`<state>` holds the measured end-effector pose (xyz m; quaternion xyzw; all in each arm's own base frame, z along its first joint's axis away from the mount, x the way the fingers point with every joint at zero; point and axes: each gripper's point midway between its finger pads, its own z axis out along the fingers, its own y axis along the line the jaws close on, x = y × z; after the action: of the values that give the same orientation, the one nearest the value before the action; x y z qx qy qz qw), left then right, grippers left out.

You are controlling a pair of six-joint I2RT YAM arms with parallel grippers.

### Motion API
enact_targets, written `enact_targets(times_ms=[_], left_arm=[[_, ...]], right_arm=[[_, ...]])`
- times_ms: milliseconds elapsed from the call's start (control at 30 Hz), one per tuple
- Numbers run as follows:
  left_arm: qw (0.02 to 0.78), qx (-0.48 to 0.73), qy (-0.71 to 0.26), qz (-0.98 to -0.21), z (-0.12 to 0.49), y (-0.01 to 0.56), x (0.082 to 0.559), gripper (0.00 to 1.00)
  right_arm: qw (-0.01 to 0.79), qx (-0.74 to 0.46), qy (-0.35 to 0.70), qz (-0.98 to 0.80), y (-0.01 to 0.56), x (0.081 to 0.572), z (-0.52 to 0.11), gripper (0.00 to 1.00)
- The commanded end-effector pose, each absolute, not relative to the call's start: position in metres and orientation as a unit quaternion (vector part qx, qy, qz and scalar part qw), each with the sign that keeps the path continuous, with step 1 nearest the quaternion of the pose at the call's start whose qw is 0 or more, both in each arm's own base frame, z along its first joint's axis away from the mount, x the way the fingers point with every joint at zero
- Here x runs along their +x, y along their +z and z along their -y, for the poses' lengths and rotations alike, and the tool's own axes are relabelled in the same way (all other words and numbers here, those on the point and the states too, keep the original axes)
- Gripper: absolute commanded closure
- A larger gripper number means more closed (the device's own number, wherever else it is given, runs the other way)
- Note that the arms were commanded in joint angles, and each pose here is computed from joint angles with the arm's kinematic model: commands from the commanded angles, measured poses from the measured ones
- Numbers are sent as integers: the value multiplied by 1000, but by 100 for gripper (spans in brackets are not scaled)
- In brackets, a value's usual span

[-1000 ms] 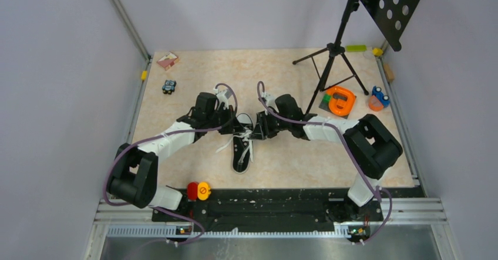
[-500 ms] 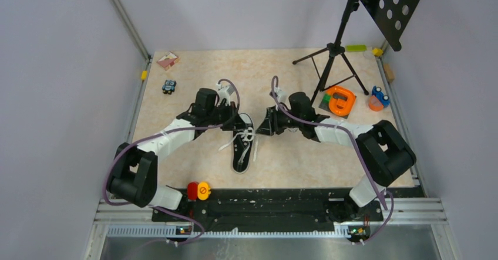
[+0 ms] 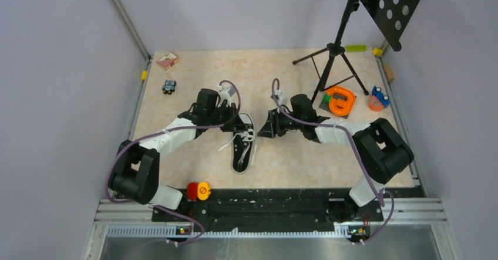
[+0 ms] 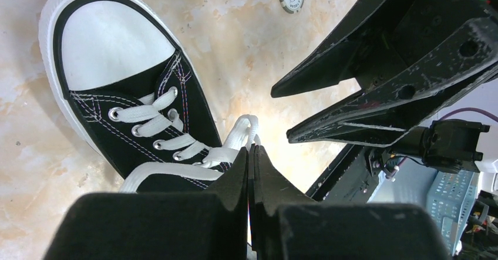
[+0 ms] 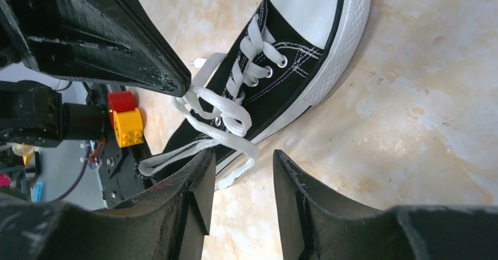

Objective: Tie the shoes
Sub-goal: Cross the shoelace with the shoelace.

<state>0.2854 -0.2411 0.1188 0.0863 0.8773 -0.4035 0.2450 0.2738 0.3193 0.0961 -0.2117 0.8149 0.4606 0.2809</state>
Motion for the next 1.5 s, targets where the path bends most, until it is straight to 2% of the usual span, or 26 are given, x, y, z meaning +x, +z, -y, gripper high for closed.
enact_targets(times_ms=[0,200,467,1000,1167,1333,1467], left_arm=[[263,106,-415,-865,246,133,294,100],[259,107,-416,-865,247,132,293,100],[256,110,-414,-867,247,132,292,100],[255,109,-413,-867,247,130,294,100],[255,108,-413,-868,247,130,294,100],[257,106,-412,-868,246,131,293,100],[257,107,-412,-868,246,130,292,100]], right_arm=[[312,-275,472,-777,113,278,-337,56],[312,-321,488,-749,111,275,-345,48],[302,-357,489,-737,102,283,-355,45],[253,-391,531,-708,103,262,-362,46],[256,-394,510,-721,95,263,-366,55],[270,-379,499,-731,91,270,-366,73],[285,-364,498,-734,95,275,-367,83]])
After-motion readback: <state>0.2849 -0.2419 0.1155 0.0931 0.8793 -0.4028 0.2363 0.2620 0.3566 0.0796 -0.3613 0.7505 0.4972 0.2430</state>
